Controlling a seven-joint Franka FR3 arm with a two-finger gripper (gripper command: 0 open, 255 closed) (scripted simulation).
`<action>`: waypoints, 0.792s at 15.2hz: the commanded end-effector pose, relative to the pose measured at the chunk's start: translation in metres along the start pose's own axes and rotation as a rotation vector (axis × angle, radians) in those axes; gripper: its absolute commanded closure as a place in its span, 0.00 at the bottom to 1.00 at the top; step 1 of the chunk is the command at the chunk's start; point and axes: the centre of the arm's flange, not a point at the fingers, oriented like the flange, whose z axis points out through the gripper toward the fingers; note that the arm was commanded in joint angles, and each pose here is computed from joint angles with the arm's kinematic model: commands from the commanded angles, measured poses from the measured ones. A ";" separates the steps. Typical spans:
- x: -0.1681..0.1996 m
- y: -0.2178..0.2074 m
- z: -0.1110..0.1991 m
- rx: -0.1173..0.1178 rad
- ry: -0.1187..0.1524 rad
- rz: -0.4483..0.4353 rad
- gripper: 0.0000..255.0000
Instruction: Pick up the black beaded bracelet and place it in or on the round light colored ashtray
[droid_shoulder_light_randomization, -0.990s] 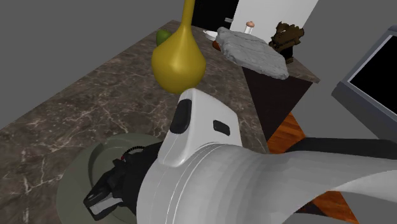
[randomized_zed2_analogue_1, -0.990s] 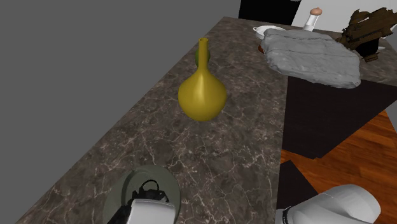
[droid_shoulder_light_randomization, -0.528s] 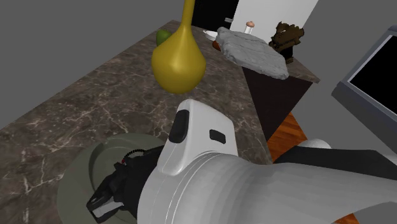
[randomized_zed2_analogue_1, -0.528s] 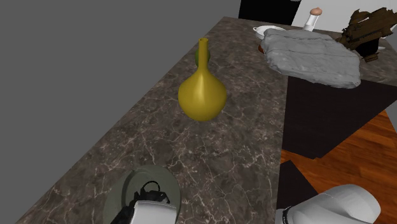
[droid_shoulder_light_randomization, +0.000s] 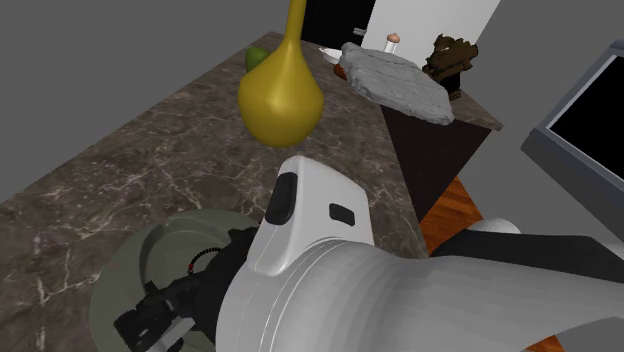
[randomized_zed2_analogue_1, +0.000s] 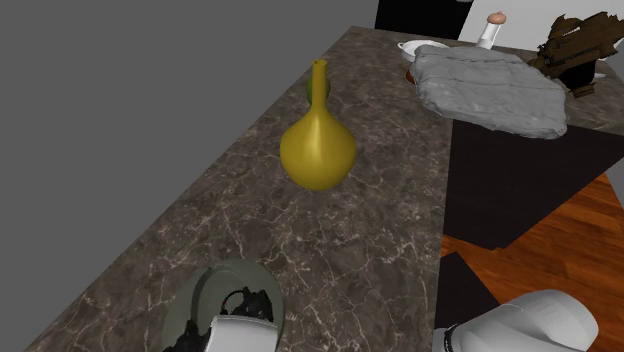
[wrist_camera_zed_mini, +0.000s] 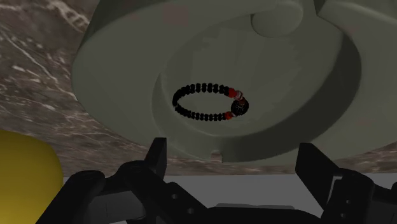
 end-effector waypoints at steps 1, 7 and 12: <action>0.000 0.000 -0.013 0.000 0.000 0.000 0.00; 0.000 0.000 -0.050 0.000 0.000 0.000 0.00; 0.000 0.000 -0.050 0.000 0.000 0.000 0.00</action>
